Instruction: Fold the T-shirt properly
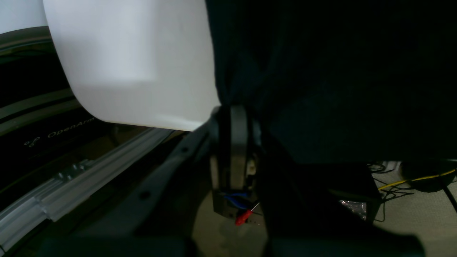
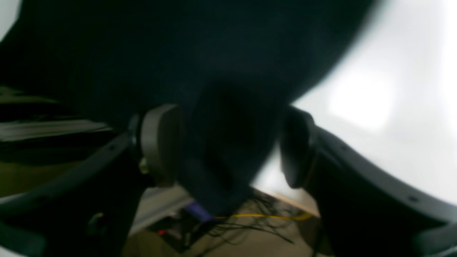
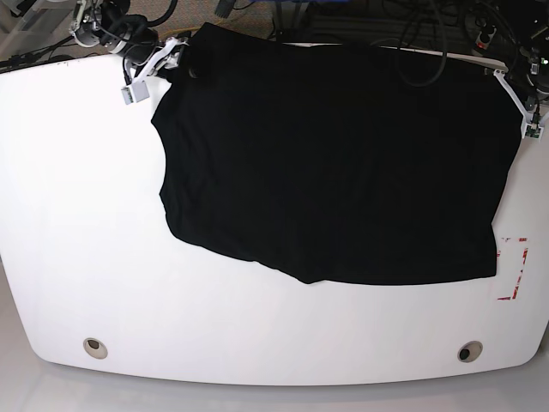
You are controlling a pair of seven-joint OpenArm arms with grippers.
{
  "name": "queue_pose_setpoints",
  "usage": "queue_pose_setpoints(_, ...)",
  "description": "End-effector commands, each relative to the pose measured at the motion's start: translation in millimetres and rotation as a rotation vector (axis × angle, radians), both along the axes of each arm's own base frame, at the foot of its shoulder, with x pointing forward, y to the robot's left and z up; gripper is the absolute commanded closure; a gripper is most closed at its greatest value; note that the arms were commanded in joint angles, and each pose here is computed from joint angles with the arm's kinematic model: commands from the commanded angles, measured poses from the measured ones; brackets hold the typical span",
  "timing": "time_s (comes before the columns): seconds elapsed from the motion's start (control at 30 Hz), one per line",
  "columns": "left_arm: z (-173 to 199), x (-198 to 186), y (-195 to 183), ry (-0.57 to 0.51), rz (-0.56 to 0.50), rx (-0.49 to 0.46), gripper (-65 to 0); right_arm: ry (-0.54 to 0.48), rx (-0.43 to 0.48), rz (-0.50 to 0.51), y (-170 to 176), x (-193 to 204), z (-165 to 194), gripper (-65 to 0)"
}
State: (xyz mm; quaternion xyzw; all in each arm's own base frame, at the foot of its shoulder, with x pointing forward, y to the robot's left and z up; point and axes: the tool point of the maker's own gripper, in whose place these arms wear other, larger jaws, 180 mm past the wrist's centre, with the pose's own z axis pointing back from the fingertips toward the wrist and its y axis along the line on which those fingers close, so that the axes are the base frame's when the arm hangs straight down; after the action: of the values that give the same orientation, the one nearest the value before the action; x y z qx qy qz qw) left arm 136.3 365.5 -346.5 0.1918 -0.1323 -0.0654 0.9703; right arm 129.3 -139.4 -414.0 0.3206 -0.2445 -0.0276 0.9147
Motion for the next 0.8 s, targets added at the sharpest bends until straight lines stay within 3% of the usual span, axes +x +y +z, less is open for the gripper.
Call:
queue_pose_setpoints(0.0,9.2,3.7,5.8,-0.014,-0.005,0.03,-0.6,0.022,0.001,0.004,5.1,-6.0,-2.5,-40.0)
queue_pose_setpoints(0.1,9.2,3.7,5.8,-0.014,-0.005,0.03,-0.6,0.022,0.007,0.0,7.3,-6.0,-2.6,-35.7)
queue_pose_setpoints(0.23,9.2,3.7,5.8,-0.014,-0.005,0.03,-0.6,0.014,-0.001,0.004,4.6,-2.8,-1.5,-12.0)
queue_pose_setpoints(0.27,9.2,3.7,5.8,-0.014,-0.005,0.03,-0.6,0.006,-0.014,0.012,1.0,-0.5,0.4,-3.5)
queue_pose_setpoints(0.3,9.1,3.7,5.6,-0.013,-0.006,0.031,-0.6,-0.001,-0.02,0.016,-1.1,1.9,1.7,0.0)
queue_pose_setpoints(0.53,17.4,22.4,2.4,-0.055,-0.031,0.042,-0.4,-0.109,-0.108,0.073,-12.1,21.3,31.5,0.0)
queue_pose_setpoints(0.77,29.7,87.3,-34.9,-0.128,-0.207,0.03,-0.4,-0.257,-0.222,0.139,-30.4,61.0,68.0,0.0)
